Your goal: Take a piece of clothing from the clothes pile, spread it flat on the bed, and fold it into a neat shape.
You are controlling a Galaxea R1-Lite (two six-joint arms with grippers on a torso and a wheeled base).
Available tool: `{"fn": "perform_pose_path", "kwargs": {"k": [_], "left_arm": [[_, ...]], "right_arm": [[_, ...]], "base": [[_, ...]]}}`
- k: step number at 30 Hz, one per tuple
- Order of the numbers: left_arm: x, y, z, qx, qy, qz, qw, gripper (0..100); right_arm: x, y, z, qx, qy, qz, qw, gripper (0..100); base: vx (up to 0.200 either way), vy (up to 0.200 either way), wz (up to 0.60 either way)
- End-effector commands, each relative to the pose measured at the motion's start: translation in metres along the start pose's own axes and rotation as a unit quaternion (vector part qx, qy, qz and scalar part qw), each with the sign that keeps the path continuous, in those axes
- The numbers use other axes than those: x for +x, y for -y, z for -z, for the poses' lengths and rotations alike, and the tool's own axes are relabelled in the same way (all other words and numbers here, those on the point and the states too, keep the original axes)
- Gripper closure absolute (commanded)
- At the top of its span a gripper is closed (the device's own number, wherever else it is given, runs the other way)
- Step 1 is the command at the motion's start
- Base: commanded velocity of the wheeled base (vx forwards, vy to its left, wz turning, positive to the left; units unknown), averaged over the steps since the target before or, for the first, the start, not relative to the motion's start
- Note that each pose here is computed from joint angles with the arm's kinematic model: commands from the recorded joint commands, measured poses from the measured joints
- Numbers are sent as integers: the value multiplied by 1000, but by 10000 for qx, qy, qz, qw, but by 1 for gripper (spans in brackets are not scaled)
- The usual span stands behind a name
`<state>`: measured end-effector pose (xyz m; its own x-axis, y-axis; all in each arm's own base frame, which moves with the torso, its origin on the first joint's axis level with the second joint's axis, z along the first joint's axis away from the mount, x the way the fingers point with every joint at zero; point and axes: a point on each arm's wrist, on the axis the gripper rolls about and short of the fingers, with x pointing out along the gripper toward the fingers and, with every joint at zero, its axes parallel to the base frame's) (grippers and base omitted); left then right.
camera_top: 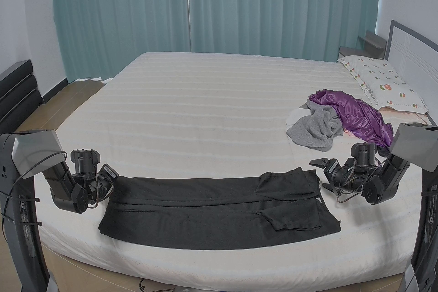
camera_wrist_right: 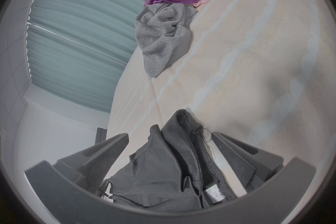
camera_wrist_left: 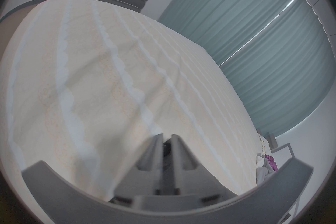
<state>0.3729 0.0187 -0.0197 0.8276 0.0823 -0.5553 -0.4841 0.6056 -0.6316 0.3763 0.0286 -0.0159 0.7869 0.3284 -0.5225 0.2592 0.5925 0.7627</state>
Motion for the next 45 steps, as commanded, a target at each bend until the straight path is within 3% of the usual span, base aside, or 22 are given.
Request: {"fn": "perform_pose_path", "kwargs": {"k": [1,8,15,16,24,33,34,39,45], "left_arm": [[0,-4,1,-14,-4,-74,10000,100],[-1,-6,2,-45,-4,-94,9999,100],[-6,3,-7,-308,182,248,9991,100],[-6,4,-7,-317,198,294,9989,0],[-5,5,-3,-249,-271,684,9970,0],[-1,1,3,137,-369,647,9971,0],[-1,0,4,151,-377,625,9972,100],[-5,-8,9,383,-445,473,9972,100],[-6,-10,8,366,-358,366,9980,100]], "right_arm": [[1,2,1,7,-24,26,10000,0],[1,2,1,9,-20,18,10000,0],[1,1,0,-9,15,-29,10000,0],[1,1,0,-11,20,-35,10000,0],[3,2,2,-34,0,-27,10000,0],[2,3,4,-47,-5,-22,10000,0],[2,3,4,-53,9,-39,10000,0],[2,7,7,-111,83,-148,9998,0],[3,8,8,-109,78,-142,9998,0]], "base": [[0,0,0],[0,0,0],[0,0,0],[0,0,0],[0,0,0],[0,0,0],[0,0,0],[0,0,0],[0,0,0]]}}
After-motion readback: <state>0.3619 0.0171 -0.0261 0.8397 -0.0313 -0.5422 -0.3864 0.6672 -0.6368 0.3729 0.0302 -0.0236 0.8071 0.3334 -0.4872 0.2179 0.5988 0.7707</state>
